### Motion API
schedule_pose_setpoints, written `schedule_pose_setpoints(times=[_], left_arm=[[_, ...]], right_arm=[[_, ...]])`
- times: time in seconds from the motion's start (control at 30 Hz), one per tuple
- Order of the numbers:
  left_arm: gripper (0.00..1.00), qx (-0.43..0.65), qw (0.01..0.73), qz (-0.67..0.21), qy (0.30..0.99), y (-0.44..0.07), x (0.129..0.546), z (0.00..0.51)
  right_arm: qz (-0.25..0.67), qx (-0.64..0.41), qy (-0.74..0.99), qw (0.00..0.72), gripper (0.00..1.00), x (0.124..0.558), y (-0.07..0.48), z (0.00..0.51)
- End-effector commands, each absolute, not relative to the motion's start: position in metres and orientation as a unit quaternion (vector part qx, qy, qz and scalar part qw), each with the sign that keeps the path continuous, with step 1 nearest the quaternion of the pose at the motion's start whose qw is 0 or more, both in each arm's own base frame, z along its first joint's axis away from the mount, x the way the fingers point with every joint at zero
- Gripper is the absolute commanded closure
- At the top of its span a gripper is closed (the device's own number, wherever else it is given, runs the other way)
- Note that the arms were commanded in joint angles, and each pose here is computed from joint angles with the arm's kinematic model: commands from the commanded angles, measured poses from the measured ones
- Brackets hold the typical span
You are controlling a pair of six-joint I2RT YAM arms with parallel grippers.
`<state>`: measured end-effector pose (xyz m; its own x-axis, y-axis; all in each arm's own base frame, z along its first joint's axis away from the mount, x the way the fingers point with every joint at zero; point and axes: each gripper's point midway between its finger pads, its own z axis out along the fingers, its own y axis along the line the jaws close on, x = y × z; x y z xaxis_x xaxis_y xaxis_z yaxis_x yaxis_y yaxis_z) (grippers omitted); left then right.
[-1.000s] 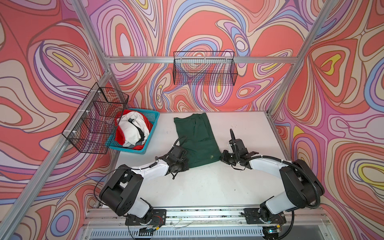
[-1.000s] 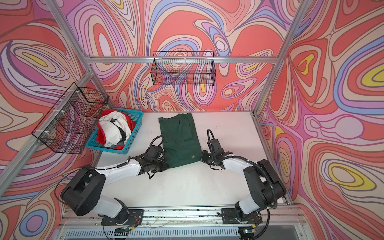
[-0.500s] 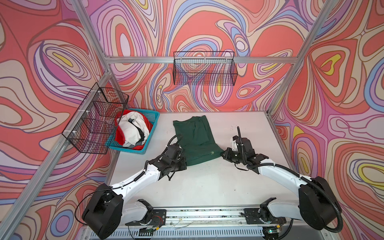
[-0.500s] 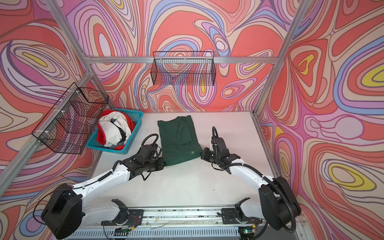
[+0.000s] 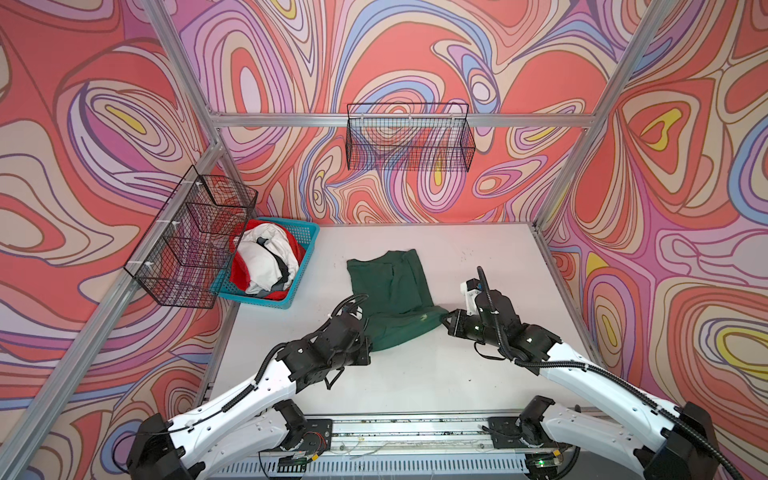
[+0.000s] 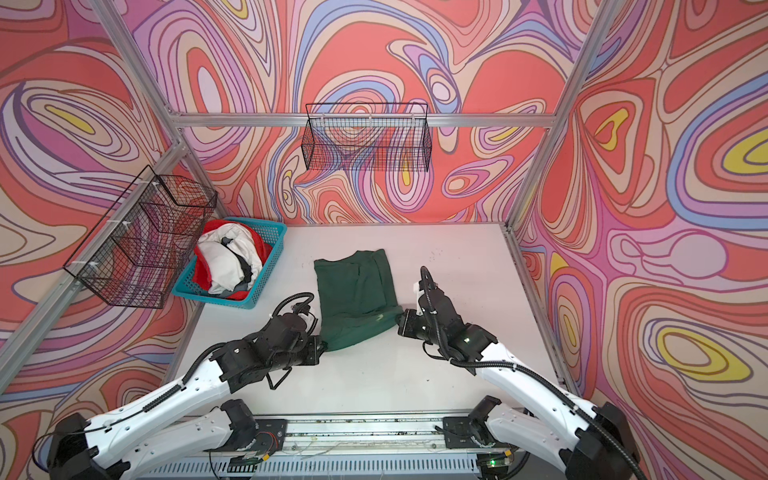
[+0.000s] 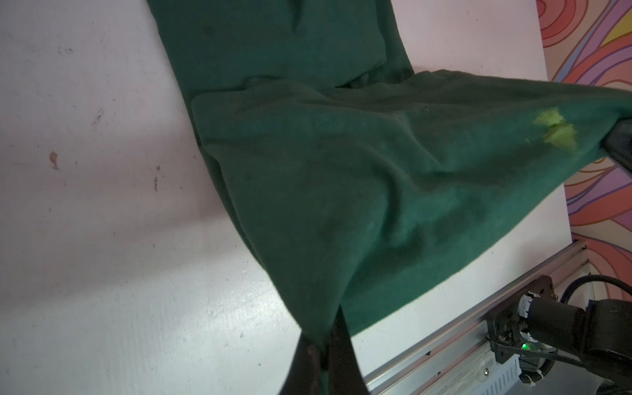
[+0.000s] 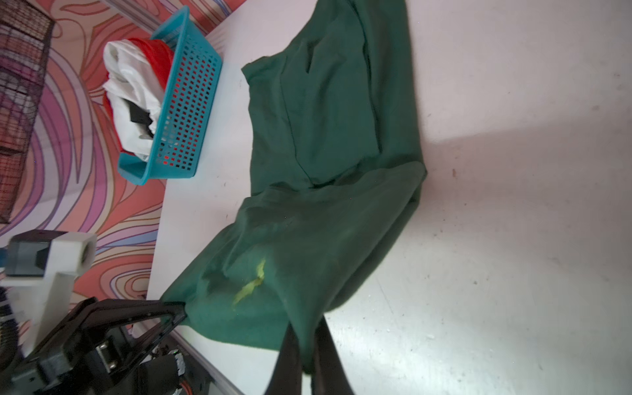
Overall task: Fold and stack the t-shirts
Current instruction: 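Grasp the green shirt's near corners with both grippers and lift them, then fold the lifted end away from the robot over the shirt with both grippers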
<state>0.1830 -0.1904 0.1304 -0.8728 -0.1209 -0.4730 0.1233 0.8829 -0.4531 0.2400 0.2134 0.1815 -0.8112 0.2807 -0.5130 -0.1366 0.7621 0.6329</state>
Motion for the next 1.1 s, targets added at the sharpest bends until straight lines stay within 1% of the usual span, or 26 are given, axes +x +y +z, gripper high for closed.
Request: schedule_pose_setpoints(times=[0.0, 0.07, 0.17, 0.3, 0.37, 0.5, 0.67, 1.07], left_arm=[[1.0, -0.038, 0.257, -0.198, 0.945, -0.162, 0.174, 0.129], [1.0, -0.033, 0.277, -0.193, 0.941, -0.16, 0.179, 0.144], [1.0, -0.027, 0.295, -0.145, 0.944, -0.149, 0.187, 0.166], [1.0, -0.011, 0.325, -0.12, 0.938, -0.152, 0.204, 0.182], [1.0, -0.007, 0.332, -0.122, 0.935, -0.155, 0.212, 0.183], [1.0, -0.029, 0.323, -0.146, 0.934, -0.153, 0.23, 0.185], [1.0, -0.032, 0.333, -0.134, 0.933, -0.149, 0.252, 0.192], [1.0, -0.039, 0.336, -0.137, 0.931, -0.154, 0.31, 0.203]], right_arm=[[0.325, 0.07, 0.888, 0.317, 1.0, 0.24, 0.202, 0.194], [0.316, 0.074, 0.887, 0.327, 1.0, 0.244, 0.199, 0.201], [0.321, 0.067, 0.884, 0.332, 1.0, 0.252, 0.207, 0.212], [0.323, 0.061, 0.884, 0.333, 1.0, 0.268, 0.221, 0.22], [0.314, 0.057, 0.886, 0.337, 1.0, 0.277, 0.226, 0.222], [0.295, 0.047, 0.89, 0.344, 1.0, 0.297, 0.232, 0.229], [0.302, 0.041, 0.891, 0.337, 1.0, 0.319, 0.241, 0.232], [0.319, 0.049, 0.895, 0.308, 1.0, 0.378, 0.245, 0.22]])
